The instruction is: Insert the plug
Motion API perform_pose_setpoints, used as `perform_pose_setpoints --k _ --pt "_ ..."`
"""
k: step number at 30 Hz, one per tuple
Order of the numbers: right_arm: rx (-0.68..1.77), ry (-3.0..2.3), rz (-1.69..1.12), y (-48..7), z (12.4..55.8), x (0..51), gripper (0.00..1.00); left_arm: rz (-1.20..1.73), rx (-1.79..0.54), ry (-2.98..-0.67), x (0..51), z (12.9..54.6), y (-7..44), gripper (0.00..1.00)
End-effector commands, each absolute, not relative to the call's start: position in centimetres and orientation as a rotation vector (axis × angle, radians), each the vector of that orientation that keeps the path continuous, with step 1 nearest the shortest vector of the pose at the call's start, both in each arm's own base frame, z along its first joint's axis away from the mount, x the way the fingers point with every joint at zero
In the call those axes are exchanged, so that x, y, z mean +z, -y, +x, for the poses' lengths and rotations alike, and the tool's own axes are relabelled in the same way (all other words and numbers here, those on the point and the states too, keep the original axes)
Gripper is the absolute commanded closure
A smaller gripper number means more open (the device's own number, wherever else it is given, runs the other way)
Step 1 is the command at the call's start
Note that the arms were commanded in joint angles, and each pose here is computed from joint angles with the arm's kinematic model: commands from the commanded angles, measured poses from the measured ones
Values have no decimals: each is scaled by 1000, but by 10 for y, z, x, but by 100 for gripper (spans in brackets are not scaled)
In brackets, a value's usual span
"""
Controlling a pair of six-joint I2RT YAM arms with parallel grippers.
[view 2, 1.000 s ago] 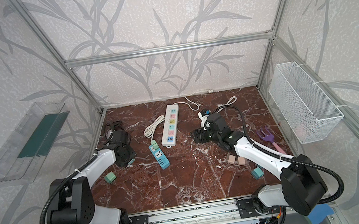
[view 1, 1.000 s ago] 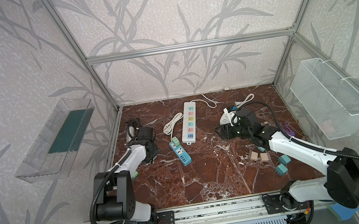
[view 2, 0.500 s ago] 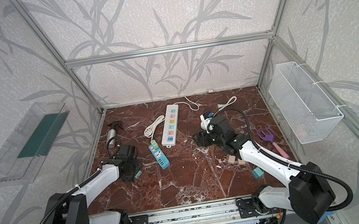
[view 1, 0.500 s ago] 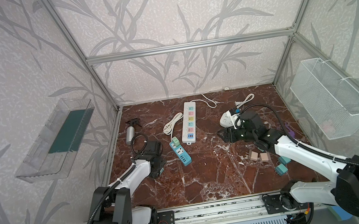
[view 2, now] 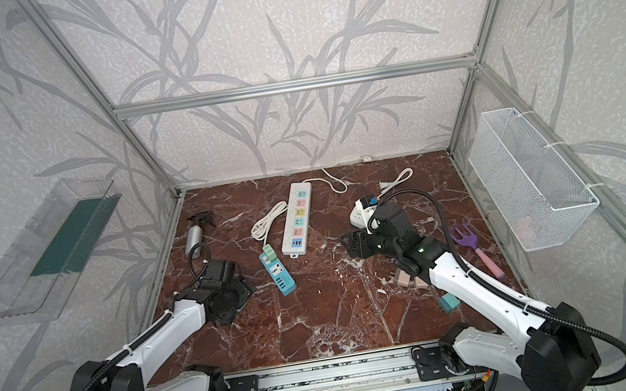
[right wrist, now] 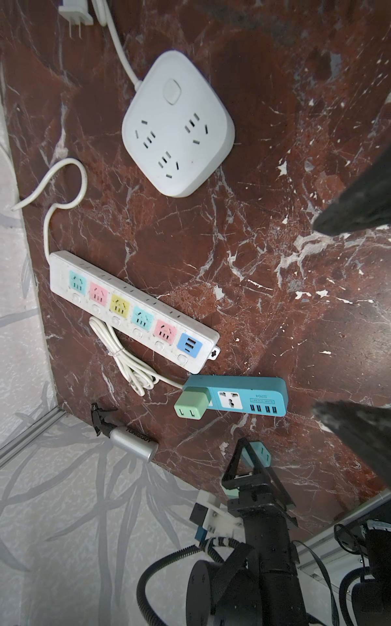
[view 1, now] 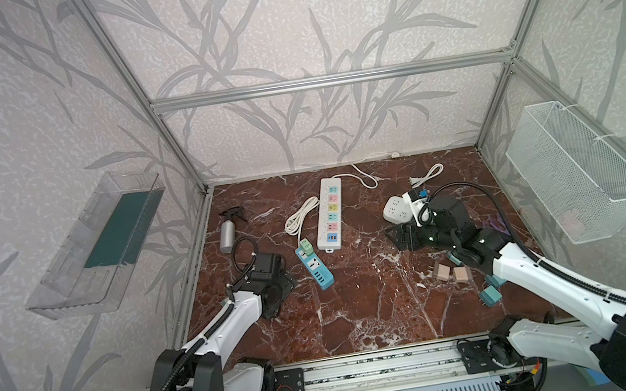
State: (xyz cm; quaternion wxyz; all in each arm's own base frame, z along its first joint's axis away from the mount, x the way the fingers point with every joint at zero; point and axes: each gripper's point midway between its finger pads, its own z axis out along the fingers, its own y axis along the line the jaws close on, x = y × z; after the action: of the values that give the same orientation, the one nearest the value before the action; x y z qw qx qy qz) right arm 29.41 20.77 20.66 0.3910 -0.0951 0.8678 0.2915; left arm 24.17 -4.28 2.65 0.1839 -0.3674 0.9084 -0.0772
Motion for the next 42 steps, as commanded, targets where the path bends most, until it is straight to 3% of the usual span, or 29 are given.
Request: perform_pose_setpoints --k 1,4,14,20,25,35,38,42 --pt "740 -2161 -247 -205 293 225 24 -999 -341 -2546 28 252 59 10" --pt "738 -2167 -253 -205 291 221 24 -941 -449 -2545 25 270 76 5" --pt "825 -2136 -293 -218 290 237 23 -796 -681 -2435 43 333 114 5" --pt "856 -2126 -284 -219 287 238 24 -789 -574 -2425 52 323 99 7" --pt "883 -2122 -298 -219 278 234 24 -789 -372 -2501 38 312 79 21" --pt "863 -2167 -339 -202 245 227 24 -753 -227 -2575 39 319 69 14" --pt "876 -2166 -345 -203 243 228 24 -777 -141 -2641 30 318 63 16" --pt "919 -2157 -361 -210 243 242 24 -829 -212 -2689 13 309 73 22"
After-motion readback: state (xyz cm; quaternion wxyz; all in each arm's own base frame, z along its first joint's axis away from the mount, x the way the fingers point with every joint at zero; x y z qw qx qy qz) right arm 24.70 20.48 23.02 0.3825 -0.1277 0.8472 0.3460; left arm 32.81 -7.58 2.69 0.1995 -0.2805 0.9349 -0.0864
